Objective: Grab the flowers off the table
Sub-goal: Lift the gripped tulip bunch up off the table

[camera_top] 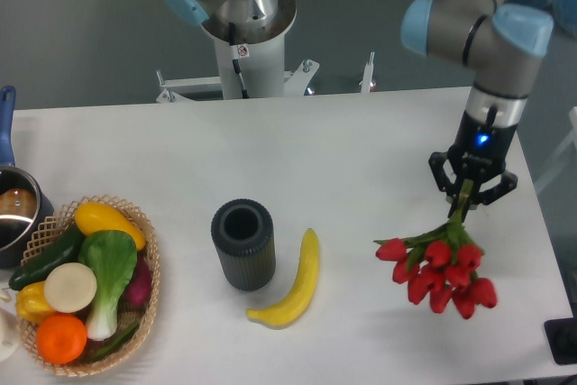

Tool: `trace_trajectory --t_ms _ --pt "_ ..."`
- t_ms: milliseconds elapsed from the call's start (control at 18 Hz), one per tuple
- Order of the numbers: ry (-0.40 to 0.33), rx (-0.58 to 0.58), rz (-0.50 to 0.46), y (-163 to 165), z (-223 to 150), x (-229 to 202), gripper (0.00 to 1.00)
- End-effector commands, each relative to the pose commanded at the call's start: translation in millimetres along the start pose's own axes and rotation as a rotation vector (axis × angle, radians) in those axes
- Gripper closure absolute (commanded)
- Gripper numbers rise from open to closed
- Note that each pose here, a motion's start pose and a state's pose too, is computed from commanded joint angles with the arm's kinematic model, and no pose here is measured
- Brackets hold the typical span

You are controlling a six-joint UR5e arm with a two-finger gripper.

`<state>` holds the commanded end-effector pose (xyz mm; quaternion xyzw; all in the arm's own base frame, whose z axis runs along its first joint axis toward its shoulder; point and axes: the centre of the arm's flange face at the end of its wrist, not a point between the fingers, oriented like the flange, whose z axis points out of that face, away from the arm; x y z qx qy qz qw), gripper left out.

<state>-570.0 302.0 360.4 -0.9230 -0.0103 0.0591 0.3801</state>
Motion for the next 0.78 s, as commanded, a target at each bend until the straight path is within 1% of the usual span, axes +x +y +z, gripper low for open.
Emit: trace_trajectory --t_ms 278,778 --pt "0.011 0.171 -0.037 5.6 -25.0 -11.1 0.82" --pt "0.01 0.235 -0.051 10.5 -37.6 -14.5 0.82"
